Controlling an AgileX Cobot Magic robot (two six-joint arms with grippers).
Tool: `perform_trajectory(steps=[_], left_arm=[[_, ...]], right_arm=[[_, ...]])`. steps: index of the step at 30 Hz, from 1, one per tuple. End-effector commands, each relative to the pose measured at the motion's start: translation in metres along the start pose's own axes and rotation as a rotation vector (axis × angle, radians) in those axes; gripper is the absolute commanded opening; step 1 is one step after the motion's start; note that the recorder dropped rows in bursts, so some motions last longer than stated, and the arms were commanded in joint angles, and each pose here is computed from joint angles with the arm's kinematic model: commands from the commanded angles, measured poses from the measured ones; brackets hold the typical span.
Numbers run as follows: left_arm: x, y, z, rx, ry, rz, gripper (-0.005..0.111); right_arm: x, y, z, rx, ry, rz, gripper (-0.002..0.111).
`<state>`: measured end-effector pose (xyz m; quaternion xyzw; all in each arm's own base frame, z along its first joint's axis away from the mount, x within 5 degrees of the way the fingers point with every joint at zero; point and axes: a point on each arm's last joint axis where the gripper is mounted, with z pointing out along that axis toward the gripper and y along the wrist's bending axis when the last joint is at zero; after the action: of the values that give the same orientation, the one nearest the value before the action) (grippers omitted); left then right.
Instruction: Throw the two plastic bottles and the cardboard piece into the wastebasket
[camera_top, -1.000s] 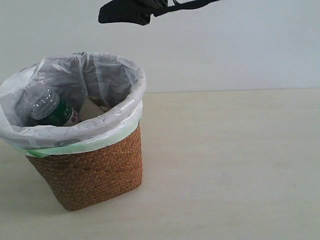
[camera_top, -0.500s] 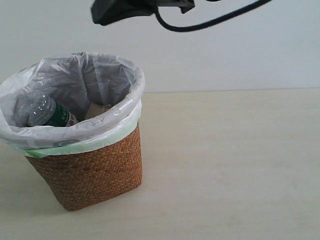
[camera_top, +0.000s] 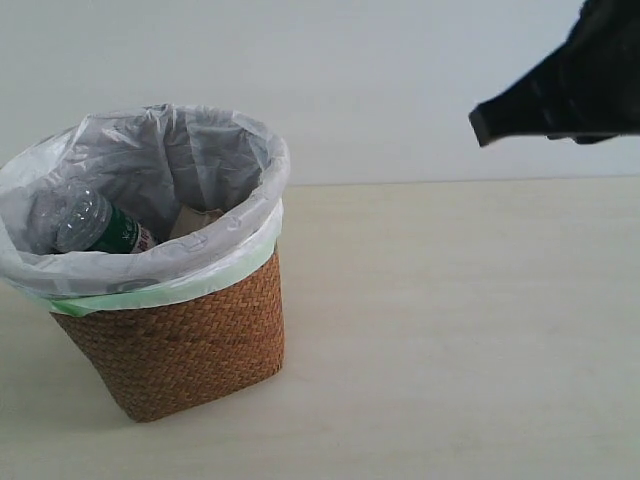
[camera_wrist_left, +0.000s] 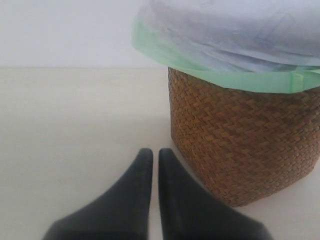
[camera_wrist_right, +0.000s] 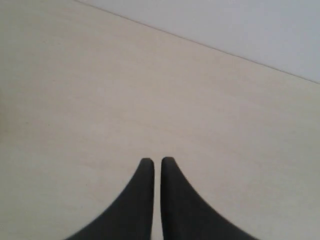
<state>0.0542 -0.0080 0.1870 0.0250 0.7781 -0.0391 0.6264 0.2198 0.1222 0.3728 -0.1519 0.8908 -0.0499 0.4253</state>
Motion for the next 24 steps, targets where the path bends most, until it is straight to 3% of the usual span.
perform_trajectory(steps=[1, 7, 24], left_arm=[[0.001, 0.000, 0.000, 0.008, -0.005, 0.002, 0.004], [0.001, 0.000, 0.000, 0.008, -0.005, 0.002, 0.004], [0.001, 0.000, 0.000, 0.008, -0.005, 0.002, 0.004]], right_arm=[[0.029, -0.006, -0.016, -0.088, -0.166, 0.021, 0.000], [0.065, -0.016, -0.041, -0.172, -0.309, 0.034, 0.000], [0.128, -0.059, -0.102, -0.174, -0.464, 0.193, 0.000]])
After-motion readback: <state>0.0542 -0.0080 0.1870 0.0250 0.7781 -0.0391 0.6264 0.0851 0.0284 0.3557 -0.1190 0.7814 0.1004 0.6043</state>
